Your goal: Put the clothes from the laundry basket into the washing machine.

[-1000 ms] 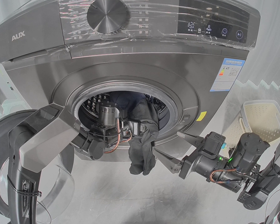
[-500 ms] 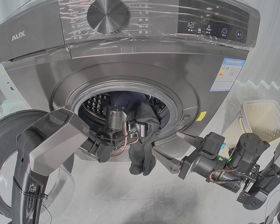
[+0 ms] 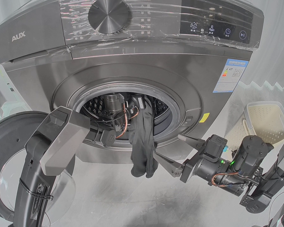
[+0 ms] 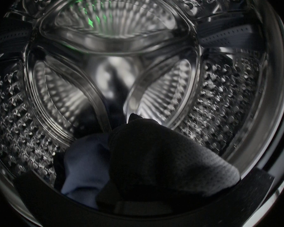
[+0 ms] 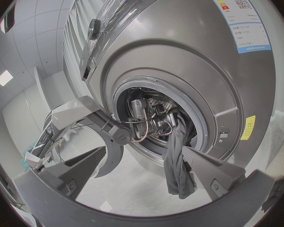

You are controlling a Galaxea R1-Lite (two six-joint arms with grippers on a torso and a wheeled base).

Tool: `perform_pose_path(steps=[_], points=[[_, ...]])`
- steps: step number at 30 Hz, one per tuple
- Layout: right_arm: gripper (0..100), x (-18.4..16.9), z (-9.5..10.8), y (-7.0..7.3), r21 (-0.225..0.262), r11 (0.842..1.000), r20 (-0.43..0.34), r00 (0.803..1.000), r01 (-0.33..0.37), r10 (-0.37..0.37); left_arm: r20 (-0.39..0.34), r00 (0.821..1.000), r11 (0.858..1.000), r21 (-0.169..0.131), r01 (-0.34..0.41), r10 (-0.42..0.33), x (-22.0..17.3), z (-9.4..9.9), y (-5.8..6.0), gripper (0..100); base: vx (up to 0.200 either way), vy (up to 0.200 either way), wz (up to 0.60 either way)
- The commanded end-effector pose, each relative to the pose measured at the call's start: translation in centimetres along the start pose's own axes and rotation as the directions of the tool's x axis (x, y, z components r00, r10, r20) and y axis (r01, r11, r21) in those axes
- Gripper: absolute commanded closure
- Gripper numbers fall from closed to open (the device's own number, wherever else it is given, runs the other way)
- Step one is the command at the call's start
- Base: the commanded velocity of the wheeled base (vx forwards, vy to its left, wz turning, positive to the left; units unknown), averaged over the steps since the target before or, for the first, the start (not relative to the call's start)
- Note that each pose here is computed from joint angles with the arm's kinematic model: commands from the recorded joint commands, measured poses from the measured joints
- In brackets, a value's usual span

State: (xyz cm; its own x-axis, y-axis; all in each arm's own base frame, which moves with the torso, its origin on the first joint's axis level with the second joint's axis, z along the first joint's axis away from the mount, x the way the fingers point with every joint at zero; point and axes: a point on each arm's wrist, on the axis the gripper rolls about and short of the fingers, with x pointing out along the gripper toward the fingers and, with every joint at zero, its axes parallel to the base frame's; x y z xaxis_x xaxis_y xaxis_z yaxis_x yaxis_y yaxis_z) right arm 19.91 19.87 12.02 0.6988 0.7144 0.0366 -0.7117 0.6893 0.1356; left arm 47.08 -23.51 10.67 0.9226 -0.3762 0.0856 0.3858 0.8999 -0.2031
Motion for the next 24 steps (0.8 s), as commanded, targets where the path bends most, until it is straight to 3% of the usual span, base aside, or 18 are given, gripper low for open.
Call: perform_pose_path(steps=[1, 5, 12, 13, 18, 21, 24], points=[[0, 0.1, -0.1, 0.0, 0.0, 1.0, -0.005, 1.0, -0.002, 0.002, 0.082, 0.993, 0.996, -0.017, -0.086, 0.087, 2.2, -0.3, 2.4, 100, 0.0, 0.0, 0.0], [0, 0.1, -0.4, 0.0, 0.0, 1.0, -0.013, 1.0, -0.003, 0.003, 0.093, 0.986, 0.991, -0.03, -0.134, 0.136, 2.7, -0.2, 3.8, 100, 0.0, 0.0, 0.0], [0, 0.2, -0.4, 0.0, 0.0, 1.0, -0.014, 1.0, -0.002, 0.002, 0.089, 0.987, 0.991, -0.035, -0.13, 0.132, 2.7, -0.4, 3.5, 100, 0.0, 0.0, 0.0], [0, 0.2, -0.4, 0.0, 0.002, 1.0, -0.014, 1.0, -0.002, 0.002, 0.089, 0.988, 0.992, -0.034, -0.123, 0.126, 2.7, -0.4, 3.2, 0, 0.0, 0.0, 0.0], [0, 0.1, -0.4, 0.0, 0.002, 1.0, -0.014, 1.0, -0.001, 0.001, 0.037, 0.992, 0.992, -0.027, -0.12, 0.121, 1.8, -0.5, 2.5, 0, 0.0, 0.0, 0.0], [0, 0.1, -0.4, 0.0, 0.002, 1.0, -0.013, 1.0, -0.003, 0.003, -0.081, 0.988, 0.991, 0.0, -0.132, 0.132, -0.1, -0.9, 2.7, 0, 0.0, 0.0, 0.0], [0, 0.2, -0.4, 0.0, 0.002, 1.0, -0.014, 1.0, -0.002, 0.002, -0.154, 0.98, 0.992, 0.027, -0.126, 0.128, -1.3, -1.2, 2.9, 0, 0.0, 0.0, 0.0]])
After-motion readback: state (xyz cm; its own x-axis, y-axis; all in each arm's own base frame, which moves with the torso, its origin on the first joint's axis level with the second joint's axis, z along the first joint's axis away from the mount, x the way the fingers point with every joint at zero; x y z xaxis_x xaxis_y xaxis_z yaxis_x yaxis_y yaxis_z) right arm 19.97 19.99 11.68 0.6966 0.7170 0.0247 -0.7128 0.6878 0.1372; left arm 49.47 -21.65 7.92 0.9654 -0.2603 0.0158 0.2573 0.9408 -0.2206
